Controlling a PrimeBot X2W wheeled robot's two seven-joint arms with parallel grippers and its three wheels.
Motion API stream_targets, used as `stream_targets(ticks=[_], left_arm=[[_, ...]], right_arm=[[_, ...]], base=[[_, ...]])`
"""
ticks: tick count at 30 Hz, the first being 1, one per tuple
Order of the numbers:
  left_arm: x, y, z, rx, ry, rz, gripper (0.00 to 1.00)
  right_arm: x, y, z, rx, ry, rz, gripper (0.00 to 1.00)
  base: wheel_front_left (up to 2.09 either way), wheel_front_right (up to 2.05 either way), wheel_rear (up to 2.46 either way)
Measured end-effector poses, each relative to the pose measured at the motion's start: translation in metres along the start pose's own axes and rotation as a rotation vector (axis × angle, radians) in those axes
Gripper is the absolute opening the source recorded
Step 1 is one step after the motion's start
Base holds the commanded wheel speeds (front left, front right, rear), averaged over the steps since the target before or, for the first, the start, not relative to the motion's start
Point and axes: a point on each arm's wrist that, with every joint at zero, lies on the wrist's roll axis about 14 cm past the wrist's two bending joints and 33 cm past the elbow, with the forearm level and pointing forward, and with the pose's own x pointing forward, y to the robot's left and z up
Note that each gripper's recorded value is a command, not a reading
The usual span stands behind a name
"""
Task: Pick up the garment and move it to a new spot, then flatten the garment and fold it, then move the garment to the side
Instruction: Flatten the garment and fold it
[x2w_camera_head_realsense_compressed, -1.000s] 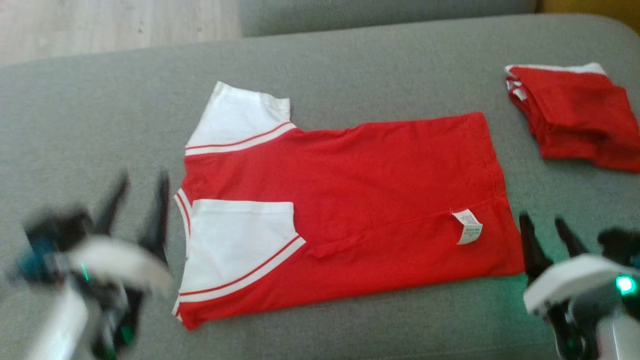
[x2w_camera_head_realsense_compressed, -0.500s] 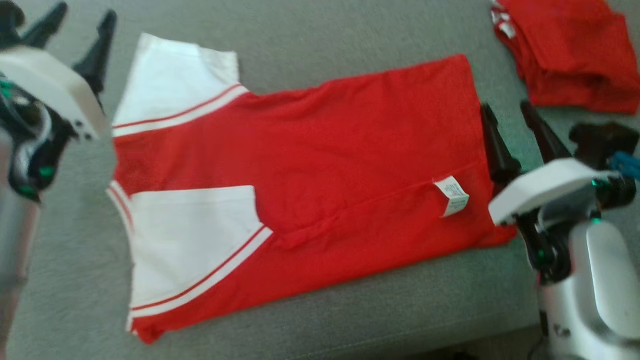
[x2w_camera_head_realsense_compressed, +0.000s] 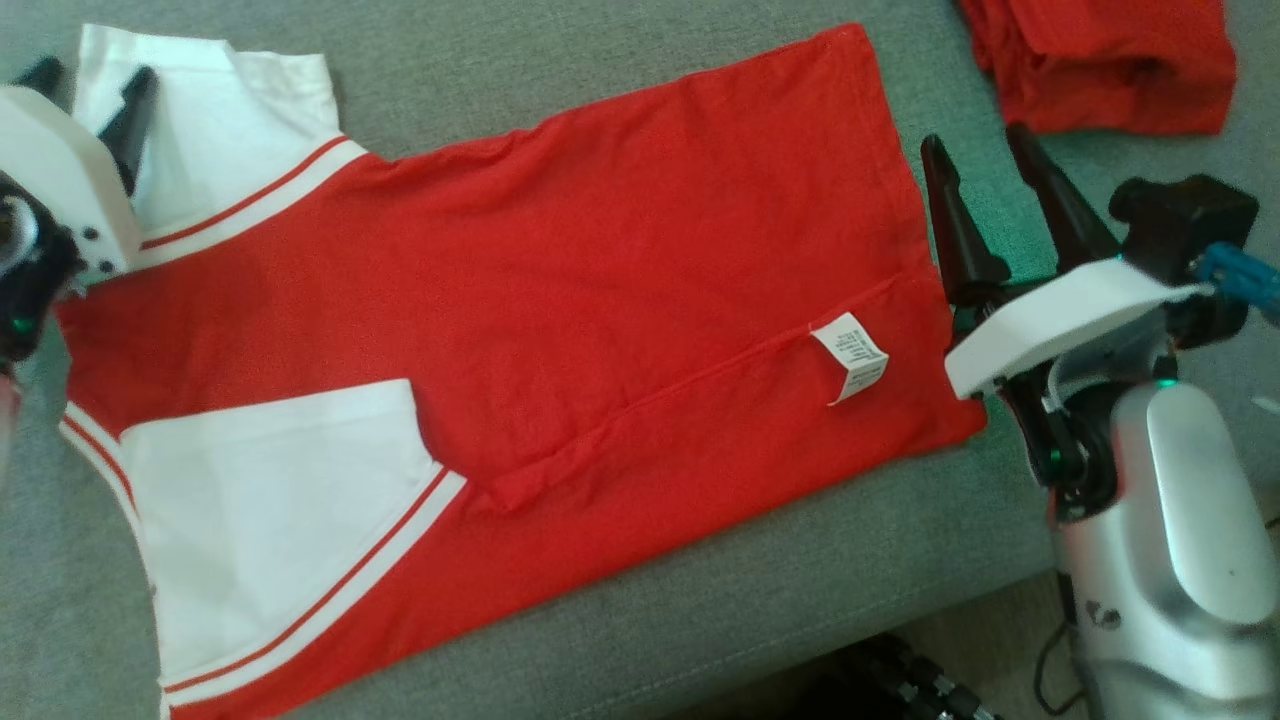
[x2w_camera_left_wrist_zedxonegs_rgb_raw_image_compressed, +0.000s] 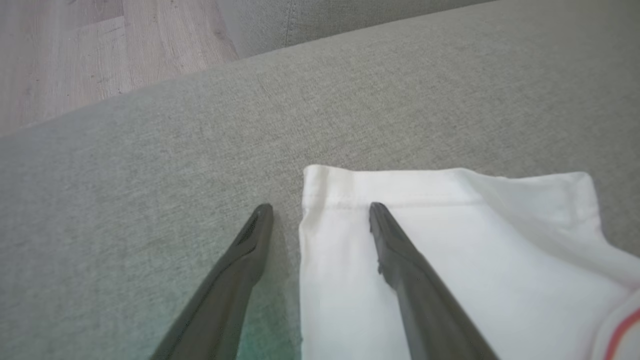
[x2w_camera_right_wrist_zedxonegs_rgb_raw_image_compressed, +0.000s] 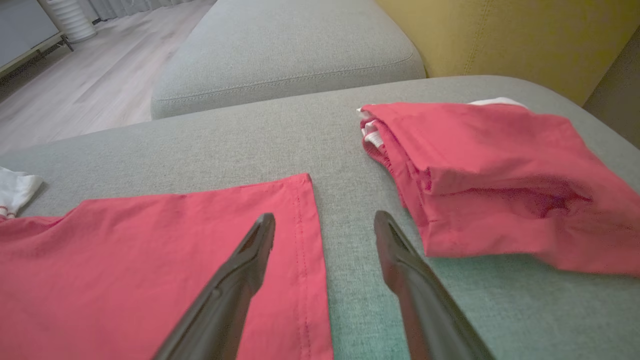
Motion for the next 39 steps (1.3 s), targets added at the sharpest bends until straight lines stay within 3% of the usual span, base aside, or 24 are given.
stream_targets(ticks=[5,6,8,9,20,31,32,34,37,38,39], left_arm=[[0.004,-0.003,0.001,0.001,0.013,-0.020,1.00],[0.004,-0.004,0.001,0.003,0.016,-0.025,0.64],[0.004,-0.008,0.001,0.023,0.019,-0.041,0.10],[0.004,-0.010,0.001,0.031,0.017,-0.048,0.00],[-0.012,-0.006,0.017,0.054,-0.113,-0.038,0.00],[-0.045,-0.009,0.042,0.044,-0.284,-0.033,0.00],[-0.047,-0.010,0.043,0.046,-0.291,-0.036,0.00],[-0.050,-0.011,0.044,0.048,-0.300,-0.039,0.00],[-0.055,-0.012,0.046,0.050,-0.316,-0.037,0.00],[-0.056,-0.012,0.048,0.051,-0.321,-0.036,0.00],[-0.058,-0.012,0.049,0.052,-0.327,-0.035,0.00]], right_arm=[[0.007,0.002,0.009,-0.011,-0.024,0.008,1.00],[0.007,0.003,0.009,-0.011,-0.022,0.010,1.00],[0.008,0.005,0.007,-0.012,-0.018,0.016,1.00],[0.010,0.006,0.007,-0.013,-0.017,0.019,1.00],[0.050,0.008,0.015,-0.101,0.066,0.044,1.00],[0.081,0.012,-0.015,-0.202,0.262,0.077,1.00],[0.083,0.014,-0.016,-0.200,0.271,0.083,0.79],[0.086,0.017,-0.019,-0.196,0.292,0.091,0.47],[0.089,0.017,-0.017,-0.217,0.301,0.092,0.25],[0.090,0.015,-0.017,-0.222,0.303,0.090,0.25],[0.091,0.015,-0.016,-0.219,0.305,0.089,0.16]], base=[[0.00,0.00,0.00],[0.00,0.00,0.00],[0.00,0.00,0.00],[0.00,0.00,0.00],[0.00,0.00,0.00],[0.00,0.00,0.00],[0.00,0.00,0.00],[0.00,0.00,0.00],[0.00,0.00,0.00],[0.00,0.00,0.00],[0.00,0.00,0.00]])
